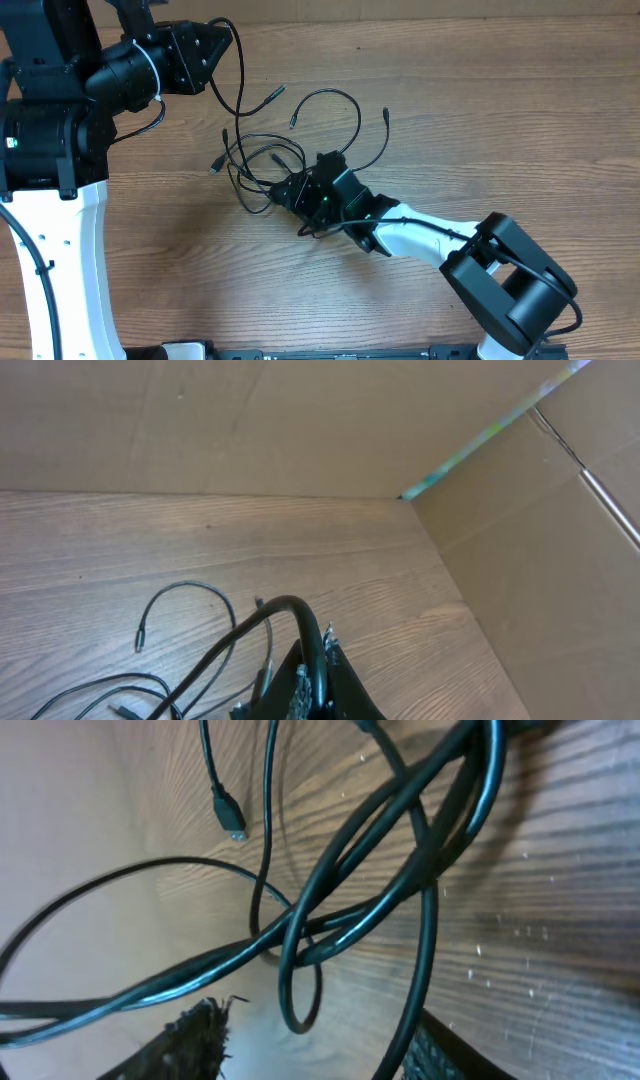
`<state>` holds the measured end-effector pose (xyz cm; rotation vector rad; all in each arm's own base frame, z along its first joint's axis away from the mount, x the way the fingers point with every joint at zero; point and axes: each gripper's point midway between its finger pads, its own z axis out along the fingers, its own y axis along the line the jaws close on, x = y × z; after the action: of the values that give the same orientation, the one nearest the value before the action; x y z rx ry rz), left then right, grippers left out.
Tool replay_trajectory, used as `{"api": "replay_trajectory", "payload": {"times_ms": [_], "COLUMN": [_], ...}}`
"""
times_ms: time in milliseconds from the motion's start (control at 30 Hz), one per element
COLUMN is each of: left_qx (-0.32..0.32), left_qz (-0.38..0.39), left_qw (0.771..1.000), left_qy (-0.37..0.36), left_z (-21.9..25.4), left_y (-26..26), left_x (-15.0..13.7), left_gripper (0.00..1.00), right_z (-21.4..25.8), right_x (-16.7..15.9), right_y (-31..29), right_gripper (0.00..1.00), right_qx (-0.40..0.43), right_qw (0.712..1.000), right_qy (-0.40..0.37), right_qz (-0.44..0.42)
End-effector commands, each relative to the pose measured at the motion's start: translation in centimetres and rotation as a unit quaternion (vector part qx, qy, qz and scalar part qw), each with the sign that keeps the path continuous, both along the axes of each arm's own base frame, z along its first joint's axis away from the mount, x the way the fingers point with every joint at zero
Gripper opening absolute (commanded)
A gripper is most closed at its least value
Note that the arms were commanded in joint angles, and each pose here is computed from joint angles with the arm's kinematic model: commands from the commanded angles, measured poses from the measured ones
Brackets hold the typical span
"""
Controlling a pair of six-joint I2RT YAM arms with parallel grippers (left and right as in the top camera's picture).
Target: Untangle cables
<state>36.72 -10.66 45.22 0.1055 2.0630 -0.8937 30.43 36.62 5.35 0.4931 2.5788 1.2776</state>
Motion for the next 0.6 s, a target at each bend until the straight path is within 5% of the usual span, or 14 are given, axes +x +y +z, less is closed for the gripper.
{"api": "replay_trajectory", "payload": {"times_ms": [0,333,567], "left_qx": [-0.017,-0.075,-0.092], "left_qz": [-0.022,0.001,0.009], "left_qw": [1.0,0.996,0.995], "left_qy": [-0.003,0.047,0.045], "left_z": [0.8,1.0,1.7], "left_y": [-0.8,-0.9,-0.9], "left_x": [-0.5,-0.6,-0.3], "left_gripper": [0.04,0.04,0.04], "right_z": [0.3,1.6,0.4], "right_x": [1.4,3.8,0.4], "right_y": [-0.3,-0.9,1.0], "right_gripper": [0.55,0.55,0.55], "right_qx": [-0.034,-0.074,-0.101], "right_qw": [0.998,0.983,0.984], "right_qy": [-0.054,-0.147,-0.147], "right_qz": [-0.026,-0.075,-0.013]}}
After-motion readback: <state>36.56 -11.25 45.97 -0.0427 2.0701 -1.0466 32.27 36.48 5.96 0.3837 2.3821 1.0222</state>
